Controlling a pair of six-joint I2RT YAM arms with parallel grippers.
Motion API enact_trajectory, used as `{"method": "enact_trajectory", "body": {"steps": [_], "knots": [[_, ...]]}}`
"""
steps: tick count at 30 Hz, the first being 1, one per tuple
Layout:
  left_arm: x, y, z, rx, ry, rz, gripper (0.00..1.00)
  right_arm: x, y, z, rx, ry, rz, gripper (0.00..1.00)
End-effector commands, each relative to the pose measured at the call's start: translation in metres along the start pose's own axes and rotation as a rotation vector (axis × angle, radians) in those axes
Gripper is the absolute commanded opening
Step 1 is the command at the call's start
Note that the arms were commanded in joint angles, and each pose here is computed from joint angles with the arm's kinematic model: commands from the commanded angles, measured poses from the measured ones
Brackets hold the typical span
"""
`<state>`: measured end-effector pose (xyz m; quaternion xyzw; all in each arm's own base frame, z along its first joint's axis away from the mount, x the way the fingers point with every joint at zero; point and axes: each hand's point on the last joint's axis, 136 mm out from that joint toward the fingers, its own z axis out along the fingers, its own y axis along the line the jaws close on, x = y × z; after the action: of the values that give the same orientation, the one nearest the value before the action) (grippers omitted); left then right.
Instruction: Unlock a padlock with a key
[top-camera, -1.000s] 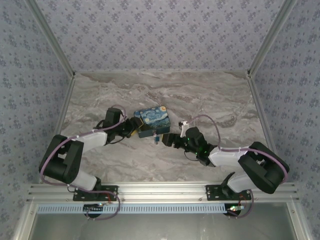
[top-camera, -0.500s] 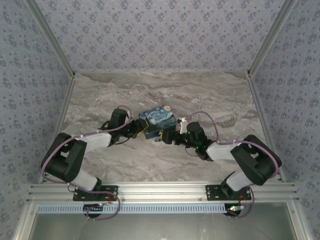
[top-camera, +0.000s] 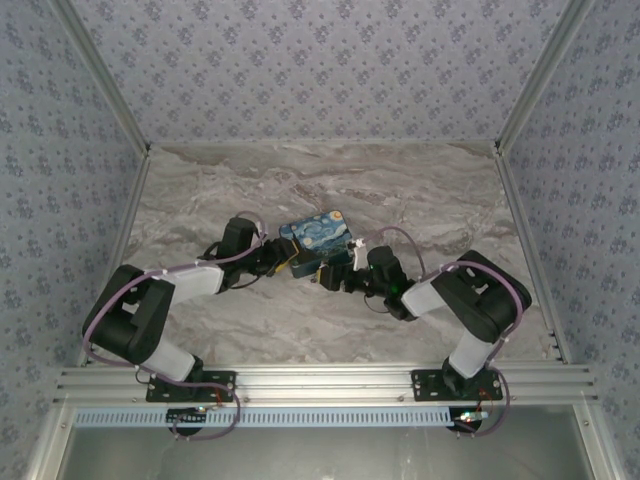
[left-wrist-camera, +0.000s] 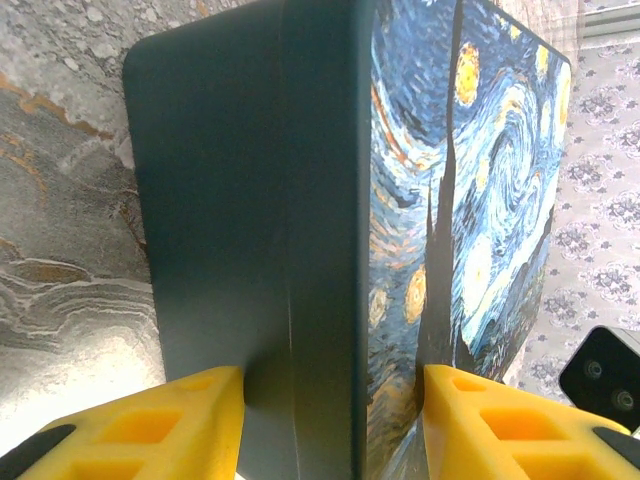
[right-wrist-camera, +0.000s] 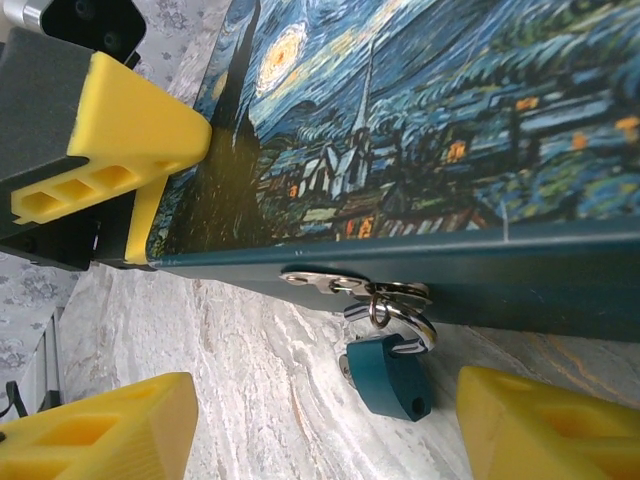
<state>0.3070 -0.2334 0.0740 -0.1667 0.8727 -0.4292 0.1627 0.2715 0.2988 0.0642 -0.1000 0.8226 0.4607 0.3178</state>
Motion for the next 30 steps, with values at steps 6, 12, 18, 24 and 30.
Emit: {"method": "enact_trajectory", "body": {"steps": [6, 12, 18, 24, 30], "knots": [[0.008, 0.016, 0.006, -0.056, 0.024, -0.025, 0.47, -0.014, 0.009, 0.009, -0.05, -0.043, -0.017, 0.63], [0.008, 0.015, 0.007, -0.055, 0.025, -0.025, 0.47, -0.017, 0.006, 0.011, -0.045, -0.058, 0.0, 0.57], [0.009, 0.015, 0.006, -0.053, 0.028, -0.027, 0.47, -0.015, 0.001, 0.012, -0.03, -0.059, 0.007, 0.57], [0.009, 0.014, 0.006, -0.051, 0.028, -0.027, 0.47, -0.013, -0.004, 0.012, -0.013, -0.065, 0.015, 0.62], [0.008, 0.013, 0.005, -0.049, 0.026, -0.027, 0.46, -0.017, 0.002, 0.014, -0.039, -0.075, -0.001, 0.62]]}}
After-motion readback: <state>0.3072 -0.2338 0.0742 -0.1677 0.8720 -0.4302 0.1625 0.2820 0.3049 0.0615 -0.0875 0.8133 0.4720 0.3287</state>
